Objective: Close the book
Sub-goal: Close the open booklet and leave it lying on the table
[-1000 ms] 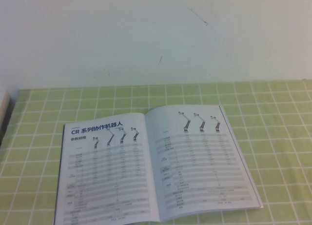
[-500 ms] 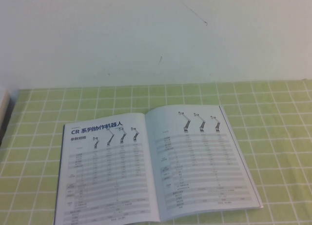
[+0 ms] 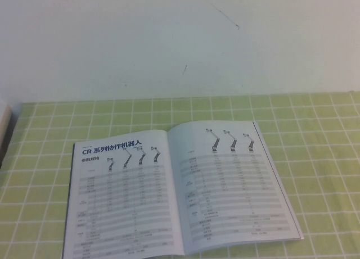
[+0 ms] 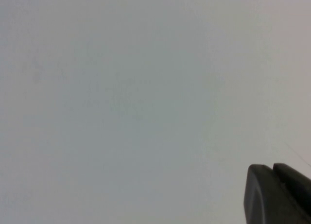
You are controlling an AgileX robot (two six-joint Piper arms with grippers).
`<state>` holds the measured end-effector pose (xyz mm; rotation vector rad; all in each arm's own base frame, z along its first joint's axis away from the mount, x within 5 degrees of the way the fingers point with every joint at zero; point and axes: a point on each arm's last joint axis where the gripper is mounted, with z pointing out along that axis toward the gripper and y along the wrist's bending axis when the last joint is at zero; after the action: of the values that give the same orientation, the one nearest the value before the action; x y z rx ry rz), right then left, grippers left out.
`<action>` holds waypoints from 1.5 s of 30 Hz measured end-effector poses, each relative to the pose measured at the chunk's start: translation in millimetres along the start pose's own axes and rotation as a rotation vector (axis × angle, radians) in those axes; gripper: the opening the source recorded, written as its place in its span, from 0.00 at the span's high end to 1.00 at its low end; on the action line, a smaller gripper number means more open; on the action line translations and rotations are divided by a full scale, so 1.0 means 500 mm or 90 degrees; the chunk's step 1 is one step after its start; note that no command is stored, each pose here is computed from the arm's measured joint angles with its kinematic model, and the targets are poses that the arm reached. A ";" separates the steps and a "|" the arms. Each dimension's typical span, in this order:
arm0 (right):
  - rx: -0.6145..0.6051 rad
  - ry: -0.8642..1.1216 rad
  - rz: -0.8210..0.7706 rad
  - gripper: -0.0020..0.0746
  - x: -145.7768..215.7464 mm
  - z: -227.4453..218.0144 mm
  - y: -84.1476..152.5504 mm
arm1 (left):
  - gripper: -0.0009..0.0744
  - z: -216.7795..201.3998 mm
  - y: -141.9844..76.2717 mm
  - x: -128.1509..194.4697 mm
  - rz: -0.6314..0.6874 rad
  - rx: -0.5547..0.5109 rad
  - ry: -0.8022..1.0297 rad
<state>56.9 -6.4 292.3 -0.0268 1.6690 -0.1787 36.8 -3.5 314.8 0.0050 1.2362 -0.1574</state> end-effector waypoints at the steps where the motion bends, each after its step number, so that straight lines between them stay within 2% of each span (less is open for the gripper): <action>1: -0.002 0.033 -0.007 0.98 -0.009 0.009 -0.002 | 0.99 0.010 -0.002 -0.010 0.001 0.004 0.022; 4: -0.013 0.121 -0.020 0.98 -0.028 0.041 -0.004 | 0.99 0.042 -0.008 -0.032 0.006 0.011 0.085; 7: -0.018 0.160 -0.023 0.98 -0.039 0.069 -0.005 | 0.99 0.078 -0.010 -0.017 0.018 0.016 0.178; 15: -0.031 0.234 -0.028 0.98 -0.021 0.128 -0.002 | 0.99 0.140 -0.005 0.100 -0.019 0.009 0.416; 22: -0.059 0.346 -0.074 0.98 0.011 0.189 0.003 | 0.99 0.183 -0.012 0.184 -0.056 0.027 0.691; 25: -0.092 0.427 -0.082 0.98 0.019 0.220 0.009 | 0.99 0.214 -0.014 0.209 -0.055 0.039 0.777; 28: -0.167 0.506 -0.070 0.98 0.021 0.264 0.026 | 0.99 0.249 -0.013 0.239 -0.058 0.042 0.831; 32: -0.311 0.547 -0.046 0.98 0.035 0.337 0.070 | 0.99 0.292 -0.012 0.282 -0.074 0.044 0.862; 37: -0.487 0.571 -0.099 0.98 0.082 0.417 0.184 | 0.99 0.330 -0.020 0.348 -0.090 0.049 0.897; 41: -0.543 0.564 -0.161 0.98 0.109 0.472 0.274 | 0.99 0.351 -0.030 0.384 -0.071 0.069 0.928; 45: -0.568 0.560 -0.192 0.98 0.135 0.516 0.341 | 0.99 0.370 -0.025 0.390 -0.035 0.061 0.921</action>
<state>320.4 127.3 178.4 -0.9964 2.4877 0.4039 271.2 -55.0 193.6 0.1977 2.6705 -0.2752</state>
